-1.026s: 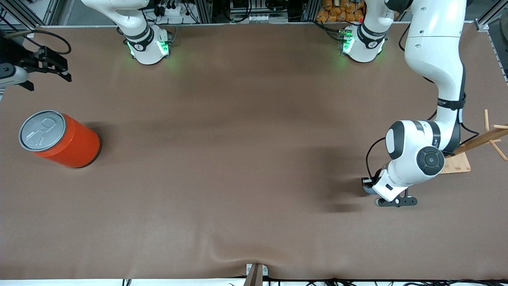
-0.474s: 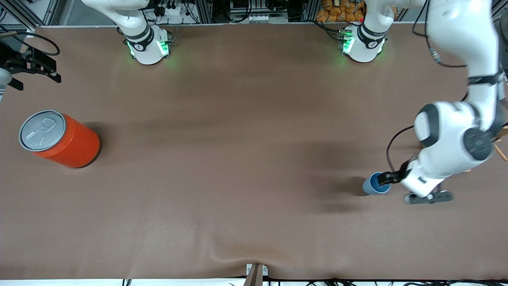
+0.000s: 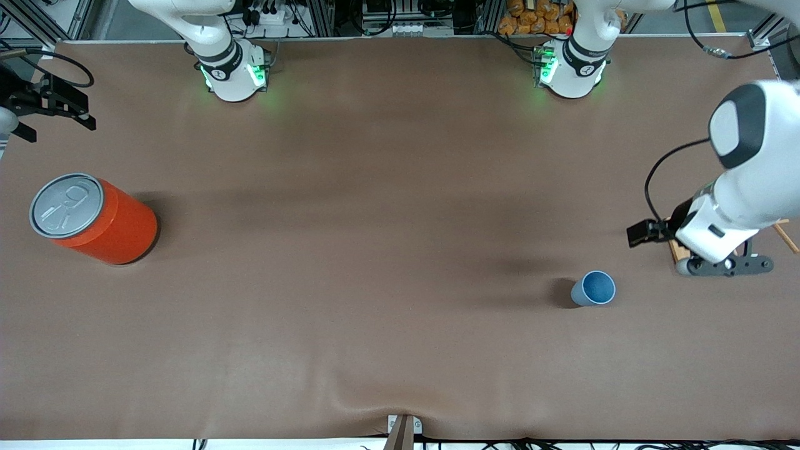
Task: Flip cup
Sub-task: 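Open the left gripper and raise it away from the upright cup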
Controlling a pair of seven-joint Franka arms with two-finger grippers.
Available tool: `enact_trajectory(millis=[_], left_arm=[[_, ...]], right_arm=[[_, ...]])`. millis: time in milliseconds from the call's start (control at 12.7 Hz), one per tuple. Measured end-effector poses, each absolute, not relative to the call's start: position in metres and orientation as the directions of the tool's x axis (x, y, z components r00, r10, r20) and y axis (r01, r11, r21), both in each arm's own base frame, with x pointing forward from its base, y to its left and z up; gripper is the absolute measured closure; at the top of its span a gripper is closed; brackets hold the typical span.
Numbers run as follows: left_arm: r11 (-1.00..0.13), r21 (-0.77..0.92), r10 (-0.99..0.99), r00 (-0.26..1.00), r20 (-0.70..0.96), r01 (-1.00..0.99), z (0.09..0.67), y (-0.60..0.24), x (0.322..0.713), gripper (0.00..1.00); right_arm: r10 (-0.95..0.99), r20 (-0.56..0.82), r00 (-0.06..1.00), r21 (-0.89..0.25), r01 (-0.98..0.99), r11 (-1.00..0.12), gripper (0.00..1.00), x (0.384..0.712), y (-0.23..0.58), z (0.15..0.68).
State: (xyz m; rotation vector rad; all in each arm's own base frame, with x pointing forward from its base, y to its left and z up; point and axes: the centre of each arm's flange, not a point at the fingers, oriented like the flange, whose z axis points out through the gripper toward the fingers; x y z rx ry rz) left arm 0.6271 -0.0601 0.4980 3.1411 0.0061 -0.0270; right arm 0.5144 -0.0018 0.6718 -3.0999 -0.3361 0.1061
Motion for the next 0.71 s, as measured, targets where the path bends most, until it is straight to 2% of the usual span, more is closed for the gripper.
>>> enact_trajectory(millis=[474, 711], left_arm=[[-0.999, 0.031, -0.044, 0.999, 0.012, -0.044, 0.550, -0.065, 0.602, 0.00], [-0.990, -0.004, -0.143, 0.990, -0.005, -0.143, 0.577, -0.065, 0.580, 0.00]], right_arm=[[0.215, -0.068, 0.974, -0.030, 0.213, -0.977, 0.00, 0.514, -0.002, 0.672], [0.215, -0.070, 0.974, -0.030, 0.214, -0.976, 0.00, 0.514, -0.002, 0.671]])
